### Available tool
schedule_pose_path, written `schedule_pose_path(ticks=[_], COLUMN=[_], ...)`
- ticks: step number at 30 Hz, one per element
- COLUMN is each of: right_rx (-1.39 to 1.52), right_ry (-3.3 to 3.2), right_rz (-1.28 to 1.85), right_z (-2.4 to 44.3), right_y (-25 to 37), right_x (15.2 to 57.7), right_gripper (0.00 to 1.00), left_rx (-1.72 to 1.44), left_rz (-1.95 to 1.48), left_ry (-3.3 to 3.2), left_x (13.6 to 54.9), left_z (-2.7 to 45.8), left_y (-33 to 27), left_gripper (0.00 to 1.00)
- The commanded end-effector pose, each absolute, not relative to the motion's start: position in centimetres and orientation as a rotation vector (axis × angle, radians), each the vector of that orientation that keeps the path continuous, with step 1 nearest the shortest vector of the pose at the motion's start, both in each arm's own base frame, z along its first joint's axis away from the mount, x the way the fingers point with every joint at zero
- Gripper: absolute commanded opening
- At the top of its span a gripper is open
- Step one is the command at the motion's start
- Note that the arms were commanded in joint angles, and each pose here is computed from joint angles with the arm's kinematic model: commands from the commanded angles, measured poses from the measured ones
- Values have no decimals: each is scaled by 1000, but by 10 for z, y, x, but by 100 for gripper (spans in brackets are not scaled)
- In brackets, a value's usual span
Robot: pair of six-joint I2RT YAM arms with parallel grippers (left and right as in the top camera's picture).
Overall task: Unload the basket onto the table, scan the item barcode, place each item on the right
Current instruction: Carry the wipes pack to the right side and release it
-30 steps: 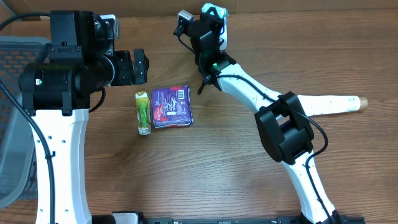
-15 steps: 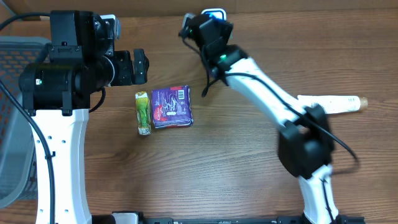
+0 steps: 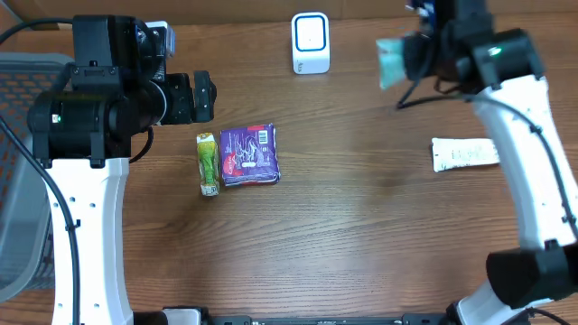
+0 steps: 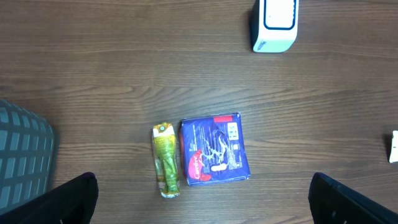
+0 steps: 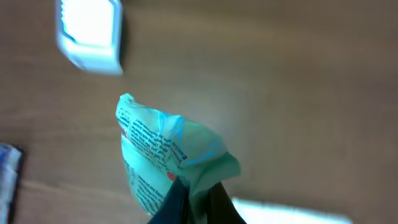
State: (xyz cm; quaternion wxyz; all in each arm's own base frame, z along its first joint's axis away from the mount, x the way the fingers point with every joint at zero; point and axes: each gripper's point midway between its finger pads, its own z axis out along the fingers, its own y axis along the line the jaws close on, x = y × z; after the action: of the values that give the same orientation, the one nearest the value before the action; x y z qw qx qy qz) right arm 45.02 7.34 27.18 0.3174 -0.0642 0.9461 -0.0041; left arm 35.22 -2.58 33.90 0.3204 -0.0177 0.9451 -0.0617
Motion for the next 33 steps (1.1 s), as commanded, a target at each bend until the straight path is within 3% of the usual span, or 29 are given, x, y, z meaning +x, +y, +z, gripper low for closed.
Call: schedule_pose_path(ticks=[1,11,16,22,26,33], right_rx=[-21,47,160,243,306,200], right_ry=[2626,2641,2618,2560,2508,2410], right_rz=[136,262,235,222,232,522], right_z=[222,126,107,110,119,179], right_y=[36,-41,-74,-91,-93,-47], right_x=[443,436,432,439,450,468], right_gripper=[4,4,7,22,40,46], left_rx=[-33,-33,-33,-33,-33,-33], left_rz=[-159,-159,-159,-159,-159,-159], left_ry=[2479,2479,2479,2479,2479,2479], left_x=[355,355,355,355,355,355], left_z=[340,340,340,340,340,340], left_y=[-27,-27,-27,-27,-27,-27], left_gripper=[100,100,99,100,100,99])
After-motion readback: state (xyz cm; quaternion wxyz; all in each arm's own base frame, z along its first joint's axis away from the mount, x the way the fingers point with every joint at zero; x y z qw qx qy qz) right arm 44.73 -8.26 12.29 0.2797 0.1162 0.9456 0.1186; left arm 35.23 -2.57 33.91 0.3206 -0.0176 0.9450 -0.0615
